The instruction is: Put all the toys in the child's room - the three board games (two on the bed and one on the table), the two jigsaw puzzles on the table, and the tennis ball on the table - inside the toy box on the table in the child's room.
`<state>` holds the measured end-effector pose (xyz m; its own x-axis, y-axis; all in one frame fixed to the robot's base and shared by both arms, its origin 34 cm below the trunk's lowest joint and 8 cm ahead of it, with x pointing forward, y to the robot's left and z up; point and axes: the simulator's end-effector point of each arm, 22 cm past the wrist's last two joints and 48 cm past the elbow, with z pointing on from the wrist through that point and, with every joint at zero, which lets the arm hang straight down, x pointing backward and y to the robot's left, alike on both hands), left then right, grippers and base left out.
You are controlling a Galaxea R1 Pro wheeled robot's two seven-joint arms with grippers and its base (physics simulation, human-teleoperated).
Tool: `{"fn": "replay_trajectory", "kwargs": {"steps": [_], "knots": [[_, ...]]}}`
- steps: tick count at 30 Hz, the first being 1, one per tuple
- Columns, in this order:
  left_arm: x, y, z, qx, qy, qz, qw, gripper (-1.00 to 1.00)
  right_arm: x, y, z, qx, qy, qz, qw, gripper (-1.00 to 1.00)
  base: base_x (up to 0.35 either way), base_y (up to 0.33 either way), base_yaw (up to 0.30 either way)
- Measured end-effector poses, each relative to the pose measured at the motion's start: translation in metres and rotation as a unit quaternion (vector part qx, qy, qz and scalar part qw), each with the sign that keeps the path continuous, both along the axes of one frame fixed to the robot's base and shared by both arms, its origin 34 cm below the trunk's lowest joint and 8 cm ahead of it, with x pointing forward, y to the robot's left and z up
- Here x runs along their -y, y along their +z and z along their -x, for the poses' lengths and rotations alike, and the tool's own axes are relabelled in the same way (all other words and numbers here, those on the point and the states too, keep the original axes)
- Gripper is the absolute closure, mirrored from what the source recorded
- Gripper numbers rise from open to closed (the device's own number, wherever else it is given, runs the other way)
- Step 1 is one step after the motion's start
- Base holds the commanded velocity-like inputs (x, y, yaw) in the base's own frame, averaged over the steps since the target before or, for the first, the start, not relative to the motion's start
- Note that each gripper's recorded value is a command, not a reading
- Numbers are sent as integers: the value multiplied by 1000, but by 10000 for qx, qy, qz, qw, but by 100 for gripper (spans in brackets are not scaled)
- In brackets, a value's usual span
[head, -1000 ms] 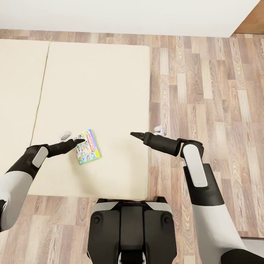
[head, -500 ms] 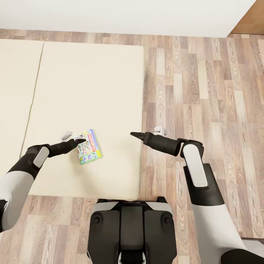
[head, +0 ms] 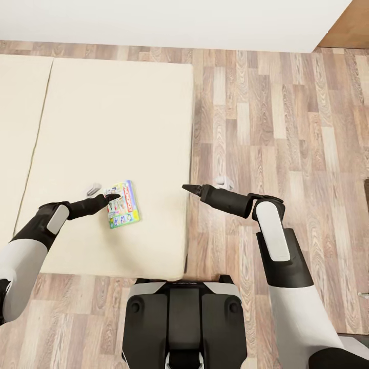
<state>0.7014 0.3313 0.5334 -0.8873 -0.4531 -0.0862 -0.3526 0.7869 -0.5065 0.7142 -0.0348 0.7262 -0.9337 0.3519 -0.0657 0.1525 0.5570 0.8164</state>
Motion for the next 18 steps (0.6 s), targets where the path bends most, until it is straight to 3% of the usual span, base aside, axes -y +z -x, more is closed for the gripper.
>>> {"fn": "replay_trajectory", "kwargs": {"steps": [18], "knots": [[1, 0, 0, 2, -1, 3, 10000, -100, 0, 0, 0, -1, 5, -3, 10000, -100, 0, -154, 0]]}}
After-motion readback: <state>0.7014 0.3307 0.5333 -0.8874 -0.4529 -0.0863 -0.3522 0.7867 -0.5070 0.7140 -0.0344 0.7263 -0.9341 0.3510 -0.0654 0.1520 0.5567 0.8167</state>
